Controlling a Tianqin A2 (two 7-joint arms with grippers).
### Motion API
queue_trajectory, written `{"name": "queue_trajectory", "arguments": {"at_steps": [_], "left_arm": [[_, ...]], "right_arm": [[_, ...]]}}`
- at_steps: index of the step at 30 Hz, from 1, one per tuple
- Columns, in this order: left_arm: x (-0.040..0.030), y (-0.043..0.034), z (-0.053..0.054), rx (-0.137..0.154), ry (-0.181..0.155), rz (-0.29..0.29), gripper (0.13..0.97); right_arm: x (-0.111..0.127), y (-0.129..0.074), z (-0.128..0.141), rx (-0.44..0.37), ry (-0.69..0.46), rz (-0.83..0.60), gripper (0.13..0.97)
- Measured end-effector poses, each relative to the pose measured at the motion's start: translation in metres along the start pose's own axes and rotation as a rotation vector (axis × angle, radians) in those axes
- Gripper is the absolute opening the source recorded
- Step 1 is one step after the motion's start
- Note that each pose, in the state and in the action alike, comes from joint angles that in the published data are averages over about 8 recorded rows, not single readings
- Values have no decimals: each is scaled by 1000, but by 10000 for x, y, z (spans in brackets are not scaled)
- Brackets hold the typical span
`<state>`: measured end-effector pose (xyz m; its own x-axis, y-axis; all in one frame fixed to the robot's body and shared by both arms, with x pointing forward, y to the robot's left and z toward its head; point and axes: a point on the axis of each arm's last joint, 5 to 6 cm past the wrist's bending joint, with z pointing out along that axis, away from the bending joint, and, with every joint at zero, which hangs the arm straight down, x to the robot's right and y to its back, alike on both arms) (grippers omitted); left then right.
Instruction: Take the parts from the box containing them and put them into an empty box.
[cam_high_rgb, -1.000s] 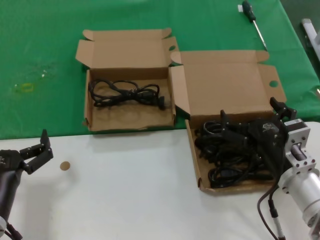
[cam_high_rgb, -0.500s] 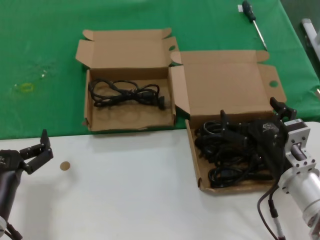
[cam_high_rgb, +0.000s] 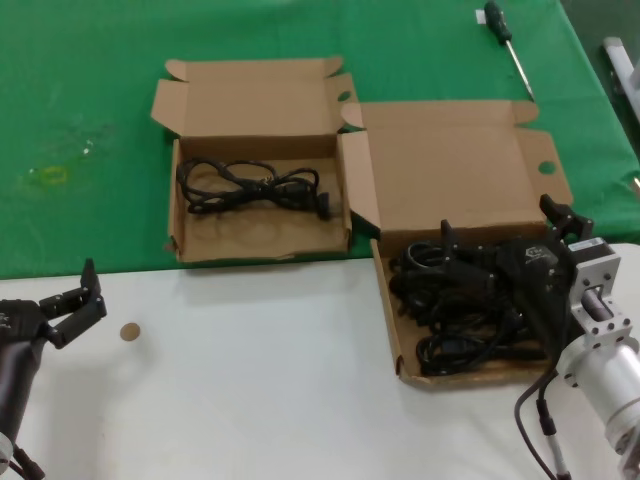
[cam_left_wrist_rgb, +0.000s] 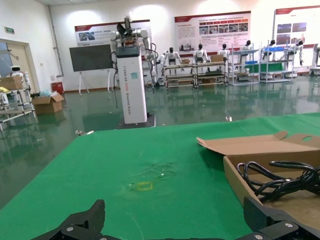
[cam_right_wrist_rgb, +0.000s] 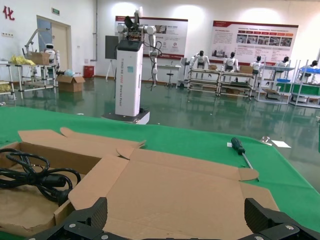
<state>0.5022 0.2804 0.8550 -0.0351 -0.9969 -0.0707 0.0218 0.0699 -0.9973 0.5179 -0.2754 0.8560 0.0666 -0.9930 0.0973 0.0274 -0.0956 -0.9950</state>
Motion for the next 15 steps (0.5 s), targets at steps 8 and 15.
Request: {"name": "queue_trajectory", "arguments": {"at_steps": [8, 15], "left_arm": [[0, 0, 0, 0, 0, 0, 966], [0, 0, 0, 0, 0, 0, 966]], "right_arm": [[0, 0, 0, 0, 0, 0, 966], [0, 0, 0, 0, 0, 0, 966]]}}
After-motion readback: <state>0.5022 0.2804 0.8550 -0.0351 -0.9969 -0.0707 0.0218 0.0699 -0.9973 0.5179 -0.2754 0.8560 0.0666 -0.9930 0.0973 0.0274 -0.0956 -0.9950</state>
